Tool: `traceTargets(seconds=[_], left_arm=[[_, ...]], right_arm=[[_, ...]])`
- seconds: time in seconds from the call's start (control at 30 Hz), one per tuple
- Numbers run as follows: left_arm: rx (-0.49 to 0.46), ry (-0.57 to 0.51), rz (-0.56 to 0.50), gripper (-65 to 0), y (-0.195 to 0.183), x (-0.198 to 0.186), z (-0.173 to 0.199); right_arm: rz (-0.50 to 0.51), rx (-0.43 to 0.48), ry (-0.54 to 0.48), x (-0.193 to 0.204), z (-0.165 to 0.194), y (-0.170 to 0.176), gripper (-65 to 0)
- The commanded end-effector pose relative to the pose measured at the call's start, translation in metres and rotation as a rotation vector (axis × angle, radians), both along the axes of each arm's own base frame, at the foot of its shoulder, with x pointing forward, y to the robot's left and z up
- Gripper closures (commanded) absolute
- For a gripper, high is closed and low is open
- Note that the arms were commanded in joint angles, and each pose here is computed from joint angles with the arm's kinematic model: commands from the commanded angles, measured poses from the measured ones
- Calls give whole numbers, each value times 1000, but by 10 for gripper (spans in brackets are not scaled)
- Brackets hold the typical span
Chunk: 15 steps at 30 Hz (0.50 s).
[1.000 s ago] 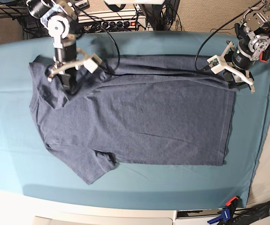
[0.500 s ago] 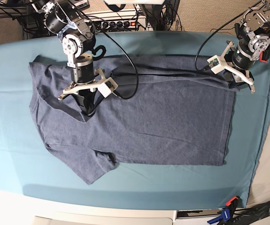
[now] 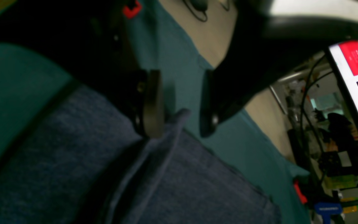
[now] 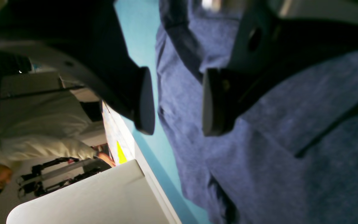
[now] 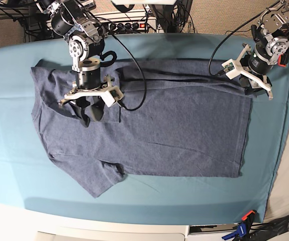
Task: Fold the T-shirt properly
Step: 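Pinch the fabric and drag it back toward the shoulder corner with right gripper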
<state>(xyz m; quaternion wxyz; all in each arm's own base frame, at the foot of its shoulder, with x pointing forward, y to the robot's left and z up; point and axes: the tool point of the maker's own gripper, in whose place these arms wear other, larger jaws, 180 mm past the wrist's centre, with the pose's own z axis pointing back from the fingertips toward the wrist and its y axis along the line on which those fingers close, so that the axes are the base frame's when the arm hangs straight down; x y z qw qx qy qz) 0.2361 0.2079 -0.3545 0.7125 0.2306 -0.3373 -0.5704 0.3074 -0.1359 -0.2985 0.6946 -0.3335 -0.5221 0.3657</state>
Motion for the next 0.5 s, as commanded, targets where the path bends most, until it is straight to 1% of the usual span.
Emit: traceTargets(seconds=[0.0, 0.1, 0.17, 0.3, 0.4, 0.47], left_arm=[[10, -41, -9, -218, 3, 8, 11], [10, -41, -9, -218, 3, 8, 11], [10, -41, -9, -218, 3, 8, 11], [12, -41, -7, -218, 3, 8, 11], [12, -41, -7, -218, 3, 8, 11], [13, -40, -6, -218, 3, 8, 11]], right_arm=[[-14, -6, -56, 5, 16, -5, -262], [-60, -26, -26, 4, 11, -16, -262], [-53, -64, 10, 2, 6, -21, -262], [-46, -128, 44, -7, -2, -37, -262], [-59, -188, 93, -20, -12, -53, -262], [-62, -260, 117, -31, -17, -65, -262]])
